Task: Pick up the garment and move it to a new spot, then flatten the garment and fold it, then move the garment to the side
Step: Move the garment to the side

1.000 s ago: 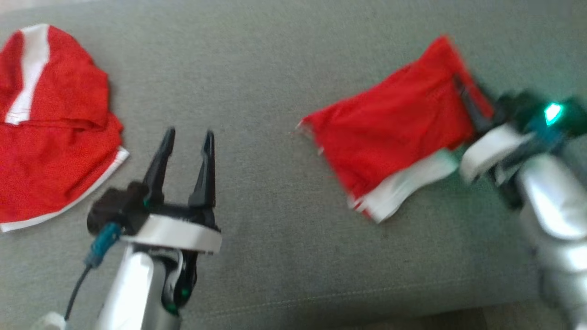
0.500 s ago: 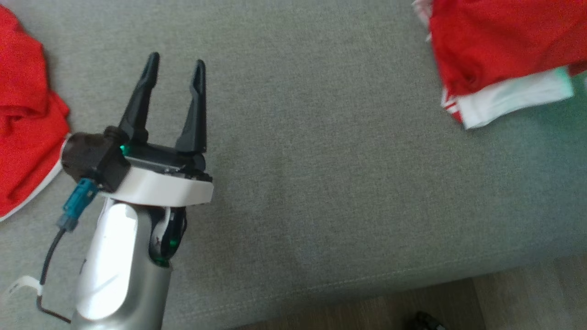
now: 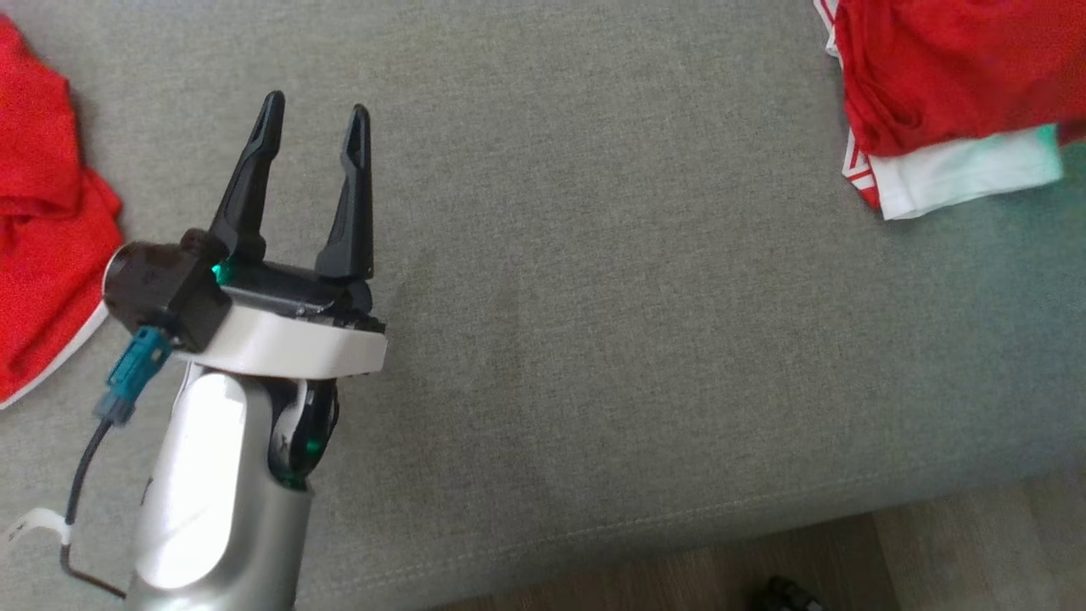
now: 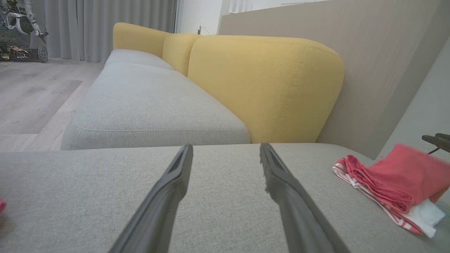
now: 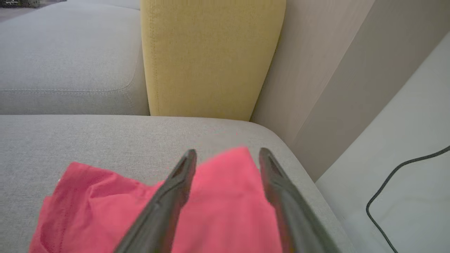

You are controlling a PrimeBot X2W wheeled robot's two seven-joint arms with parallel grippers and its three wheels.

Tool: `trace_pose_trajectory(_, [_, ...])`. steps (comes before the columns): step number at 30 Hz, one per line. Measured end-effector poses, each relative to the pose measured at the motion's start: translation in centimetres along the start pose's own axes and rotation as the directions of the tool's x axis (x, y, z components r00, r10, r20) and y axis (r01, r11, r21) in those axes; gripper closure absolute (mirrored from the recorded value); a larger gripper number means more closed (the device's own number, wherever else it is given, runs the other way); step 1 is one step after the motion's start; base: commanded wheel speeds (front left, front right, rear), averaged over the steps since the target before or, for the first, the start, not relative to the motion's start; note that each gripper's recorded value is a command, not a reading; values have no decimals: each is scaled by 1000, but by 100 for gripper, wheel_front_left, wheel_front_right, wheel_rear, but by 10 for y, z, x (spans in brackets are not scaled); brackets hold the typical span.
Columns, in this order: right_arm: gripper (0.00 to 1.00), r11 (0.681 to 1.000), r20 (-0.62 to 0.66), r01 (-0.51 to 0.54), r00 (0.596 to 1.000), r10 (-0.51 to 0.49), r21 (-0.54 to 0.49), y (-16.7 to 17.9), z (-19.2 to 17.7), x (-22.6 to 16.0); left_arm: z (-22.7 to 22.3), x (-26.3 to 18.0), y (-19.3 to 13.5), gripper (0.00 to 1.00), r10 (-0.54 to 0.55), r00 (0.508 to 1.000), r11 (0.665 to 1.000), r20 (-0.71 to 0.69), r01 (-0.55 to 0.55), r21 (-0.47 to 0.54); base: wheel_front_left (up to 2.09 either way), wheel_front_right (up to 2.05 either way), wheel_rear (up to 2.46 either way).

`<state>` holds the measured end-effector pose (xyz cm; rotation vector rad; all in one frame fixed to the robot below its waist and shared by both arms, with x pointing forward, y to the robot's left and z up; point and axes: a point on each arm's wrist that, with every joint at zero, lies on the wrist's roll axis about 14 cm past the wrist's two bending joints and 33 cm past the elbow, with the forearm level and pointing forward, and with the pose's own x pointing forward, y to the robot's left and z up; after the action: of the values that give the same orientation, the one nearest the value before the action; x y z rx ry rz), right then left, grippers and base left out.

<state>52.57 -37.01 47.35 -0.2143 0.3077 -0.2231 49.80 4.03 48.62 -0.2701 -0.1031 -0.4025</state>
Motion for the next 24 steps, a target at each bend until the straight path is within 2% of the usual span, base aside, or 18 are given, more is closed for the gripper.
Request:
trace_pose_trajectory(5, [0,1000,66,-13,998,13,9,5,22,-5,10,-4,2,0,13,1000,1000,12,-13,3,0,0,0])
trace_pose_trajectory(10, [0,995,201,-99,975,93,21,40,59,-18,23,-17,4,0,47,999,999,26,-47,-3,0,0,0])
trace_pose_trajectory(17, [0,956,362,-292,895,260,35,114,81,-67,47,-46,7,0,104,993,995,52,-104,3,0,0,0])
trace_pose_trajectory(21, [0,929,433,-367,845,313,44,141,85,-99,57,-67,10,0,141,988,990,61,-142,17,0,0,0])
trace_pose_trajectory(24, [0,906,449,-414,827,338,82,162,78,-120,61,-85,13,0,172,983,984,58,-174,27,0,0,0])
